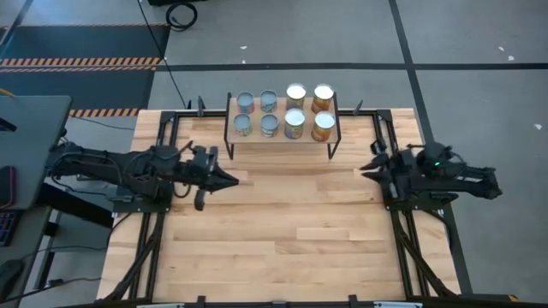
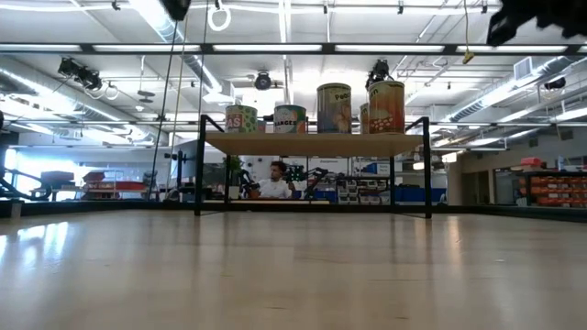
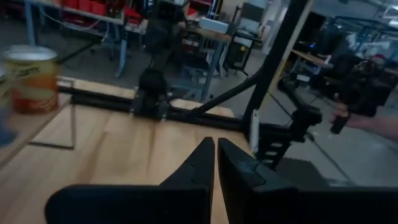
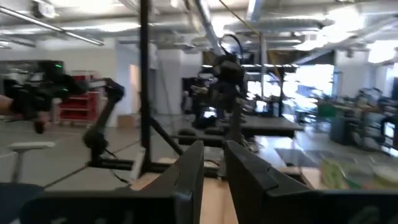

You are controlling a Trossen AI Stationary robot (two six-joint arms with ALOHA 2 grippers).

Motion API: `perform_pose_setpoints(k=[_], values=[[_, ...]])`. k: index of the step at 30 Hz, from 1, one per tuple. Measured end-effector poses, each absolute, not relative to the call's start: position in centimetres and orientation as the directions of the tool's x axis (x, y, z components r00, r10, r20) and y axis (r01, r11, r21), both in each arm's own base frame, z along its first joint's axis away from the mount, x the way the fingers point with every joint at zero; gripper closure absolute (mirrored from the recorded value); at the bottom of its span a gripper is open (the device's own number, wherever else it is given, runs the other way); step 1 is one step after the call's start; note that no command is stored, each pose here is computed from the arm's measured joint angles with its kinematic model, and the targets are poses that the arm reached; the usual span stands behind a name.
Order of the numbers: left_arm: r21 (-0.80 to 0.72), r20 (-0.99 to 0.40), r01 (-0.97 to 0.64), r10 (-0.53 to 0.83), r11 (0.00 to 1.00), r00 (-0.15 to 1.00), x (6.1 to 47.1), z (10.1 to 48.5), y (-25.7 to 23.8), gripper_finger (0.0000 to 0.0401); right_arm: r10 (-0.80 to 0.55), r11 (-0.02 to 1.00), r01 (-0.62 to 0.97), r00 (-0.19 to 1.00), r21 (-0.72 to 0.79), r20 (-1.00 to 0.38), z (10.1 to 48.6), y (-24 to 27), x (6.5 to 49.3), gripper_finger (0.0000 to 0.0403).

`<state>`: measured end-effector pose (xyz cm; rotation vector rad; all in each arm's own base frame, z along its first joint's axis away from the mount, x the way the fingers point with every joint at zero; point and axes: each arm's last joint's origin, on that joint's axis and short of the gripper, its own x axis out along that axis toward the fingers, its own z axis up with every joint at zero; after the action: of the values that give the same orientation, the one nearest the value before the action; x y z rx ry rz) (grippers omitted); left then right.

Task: Pick and place cans onto a shelf
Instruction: Return to Home Position

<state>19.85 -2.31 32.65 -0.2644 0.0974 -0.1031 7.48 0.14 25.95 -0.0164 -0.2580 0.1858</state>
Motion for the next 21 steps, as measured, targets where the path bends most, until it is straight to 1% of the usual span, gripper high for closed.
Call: perform_pose_setpoints(k=[3,5,10,13,15,17,19,21], values=[[-0.256,-0.097,0.079,-0.107,0.963,0.989,18.0,30.7,-2.0,0.0376,0.099,0.993,-0.111,0.958,0.031,0.269,23.8,-0.2,8.5,0.0329],[-0.265,-0.078,0.085,-0.109,0.961,0.991,16.8,30.0,-1.9,0.0376,0.065,0.994,-0.087,0.958,0.066,0.28,22.8,-0.2,8.9,0.0329],[-0.262,-0.041,0.07,-0.084,0.962,0.996,14.1,28.2,-1.5,0.0376,0.105,0.989,-0.132,0.936,0.06,0.337,21.7,0.4,9.3,0.0329],[-0.253,0.024,0.088,-0.085,0.963,0.996,12.7,27.2,-1.4,0.0376,0.097,0.99,-0.123,0.946,0.067,0.308,20.8,0.8,9.6,0.0329],[-0.291,0.038,0.107,-0.101,0.951,0.994,12.2,26.2,-1.4,0.0376,0.101,0.989,-0.129,0.945,0.072,0.31,20.7,1.1,9.6,0.0329],[-0.325,0.045,0.14,-0.132,0.935,0.99,11.8,25.4,-1.5,0.0376,0.133,0.985,-0.162,0.936,0.062,0.327,20.8,1.4,9.5,0.0329],[-0.321,0.081,0.161,-0.142,0.933,0.987,11.5,25.0,-1.5,0.0376,0.155,0.981,-0.184,0.928,0.057,0.338,20.9,1.6,9.4,0.0329],[-0.296,0.118,0.136,-0.105,0.945,0.987,11.3,24.8,-1.4,0.0376,0.159,0.979,-0.194,0.922,0.066,0.353,21.0,1.6,9.2,0.0329]])
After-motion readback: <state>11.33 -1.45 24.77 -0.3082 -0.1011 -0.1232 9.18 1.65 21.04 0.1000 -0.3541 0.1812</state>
